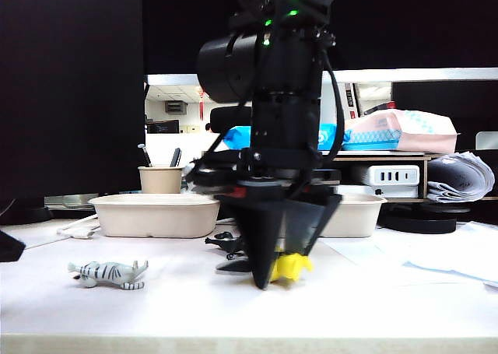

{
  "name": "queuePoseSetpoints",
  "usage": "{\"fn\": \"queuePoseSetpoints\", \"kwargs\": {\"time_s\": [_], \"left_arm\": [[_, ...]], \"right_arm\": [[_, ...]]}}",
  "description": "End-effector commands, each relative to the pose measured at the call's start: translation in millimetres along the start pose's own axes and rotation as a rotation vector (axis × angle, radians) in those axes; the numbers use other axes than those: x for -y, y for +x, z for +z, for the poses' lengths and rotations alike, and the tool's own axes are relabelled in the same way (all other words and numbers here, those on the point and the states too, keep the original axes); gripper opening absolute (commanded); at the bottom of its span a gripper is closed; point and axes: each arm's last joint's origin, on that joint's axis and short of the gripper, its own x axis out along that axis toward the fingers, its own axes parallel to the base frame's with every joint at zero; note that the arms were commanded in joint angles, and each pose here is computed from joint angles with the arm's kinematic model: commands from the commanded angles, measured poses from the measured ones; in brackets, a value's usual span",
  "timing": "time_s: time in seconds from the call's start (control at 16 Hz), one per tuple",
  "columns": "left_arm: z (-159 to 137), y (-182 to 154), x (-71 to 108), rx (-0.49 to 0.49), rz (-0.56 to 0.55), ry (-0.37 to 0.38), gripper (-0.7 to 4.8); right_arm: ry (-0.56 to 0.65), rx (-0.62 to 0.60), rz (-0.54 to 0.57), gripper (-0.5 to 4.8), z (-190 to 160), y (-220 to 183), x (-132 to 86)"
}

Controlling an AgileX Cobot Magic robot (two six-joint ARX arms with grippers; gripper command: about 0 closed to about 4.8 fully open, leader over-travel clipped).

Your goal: Put the dolls with similar sizes into the same paper box, while dolls with different sizes go into separate paper boxes.

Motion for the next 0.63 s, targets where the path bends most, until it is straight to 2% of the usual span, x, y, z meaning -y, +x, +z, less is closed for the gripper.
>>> {"fn": "queuePoseSetpoints", "kwargs": {"time_s": [0.06,0.25,0.38,0.56,0.63], "left_arm": [[1,0,0.1,0.014,-0.003,0.005,-0.05],[4,-2,-0.5,0.048,0.003,0.006,-0.05],[8,-6,-4.7,0.106,0.043,-0.005,-0.05],[13,-16,-18.7,0.211,0.187,-0.043,-0.05],[14,-19,-21.6,0.238,0.219,-0.048,-0.05]], "right_arm": [[0.0,0.018,0.003,1.43,3,0,-1],[0.003,0.064,0.005,1.44,10,-15,0],[0.002,0.187,0.008,1.44,24,-40,0],[0.02,0.466,0.012,1.49,61,-75,9],[0.03,0.517,0.014,1.49,69,-80,14]]}}
